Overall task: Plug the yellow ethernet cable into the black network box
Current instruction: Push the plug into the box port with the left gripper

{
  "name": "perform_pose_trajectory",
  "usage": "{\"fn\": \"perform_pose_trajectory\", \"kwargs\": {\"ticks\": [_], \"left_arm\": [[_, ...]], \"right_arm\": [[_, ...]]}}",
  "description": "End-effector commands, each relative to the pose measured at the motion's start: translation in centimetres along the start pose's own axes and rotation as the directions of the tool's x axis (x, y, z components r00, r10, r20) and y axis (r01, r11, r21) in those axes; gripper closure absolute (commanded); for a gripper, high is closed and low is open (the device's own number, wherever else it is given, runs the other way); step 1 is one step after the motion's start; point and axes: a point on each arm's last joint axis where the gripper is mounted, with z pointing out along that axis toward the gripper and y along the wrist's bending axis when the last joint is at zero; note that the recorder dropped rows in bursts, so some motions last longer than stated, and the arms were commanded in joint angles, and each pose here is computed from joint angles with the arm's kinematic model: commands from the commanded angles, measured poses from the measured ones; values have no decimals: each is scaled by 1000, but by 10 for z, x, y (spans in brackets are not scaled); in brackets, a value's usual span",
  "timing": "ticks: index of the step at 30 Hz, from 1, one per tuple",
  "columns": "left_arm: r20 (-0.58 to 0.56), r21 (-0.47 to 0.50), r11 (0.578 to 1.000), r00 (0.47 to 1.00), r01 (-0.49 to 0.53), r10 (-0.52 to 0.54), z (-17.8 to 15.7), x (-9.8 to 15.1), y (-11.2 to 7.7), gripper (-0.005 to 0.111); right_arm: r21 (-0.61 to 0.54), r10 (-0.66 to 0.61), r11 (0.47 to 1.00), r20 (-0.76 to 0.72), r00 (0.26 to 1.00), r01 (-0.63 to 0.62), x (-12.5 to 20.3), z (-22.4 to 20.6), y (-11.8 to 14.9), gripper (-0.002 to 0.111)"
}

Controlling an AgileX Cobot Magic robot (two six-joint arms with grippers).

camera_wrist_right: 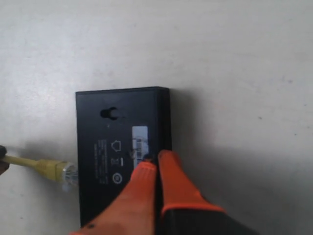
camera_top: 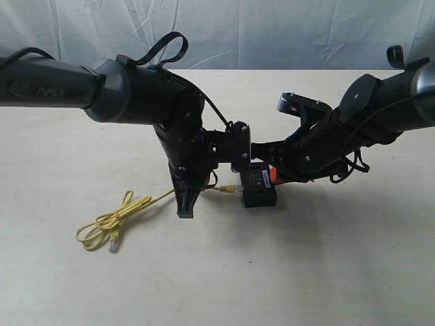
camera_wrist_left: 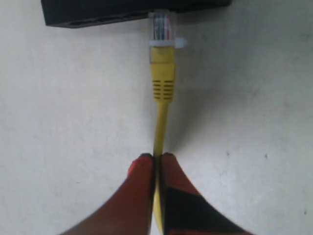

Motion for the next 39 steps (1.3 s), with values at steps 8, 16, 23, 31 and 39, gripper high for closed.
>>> {"fn": "perform_pose_trajectory", "kwargs": {"ticks": [8, 16, 23, 31, 39], "left_arm": [[3, 12, 1000, 1000, 2, -2, -1, -3, -2, 107], [-8, 24, 1000, 1000, 2, -2, -1, -2, -3, 107], [14, -2, 1000, 1000, 2, -2, -1, -4, 0, 107], [11, 2, 1000, 1000, 2, -2, -1, -3, -1, 107], [-16, -36, 999, 1000, 11, -12, -1, -1, 3, 107]], "right_arm": [[0, -6, 1000, 7, 1000, 6, -1, 0, 0, 109], [0, -6, 1000, 7, 1000, 6, -1, 0, 0, 109], [0, -6, 1000, 5, 1000, 6, -1, 0, 0, 109], [-1, -6, 1000, 3, 1000, 6, -1, 0, 0, 109], [-1, -6, 1000, 3, 1000, 6, -1, 0, 0, 109]]}}
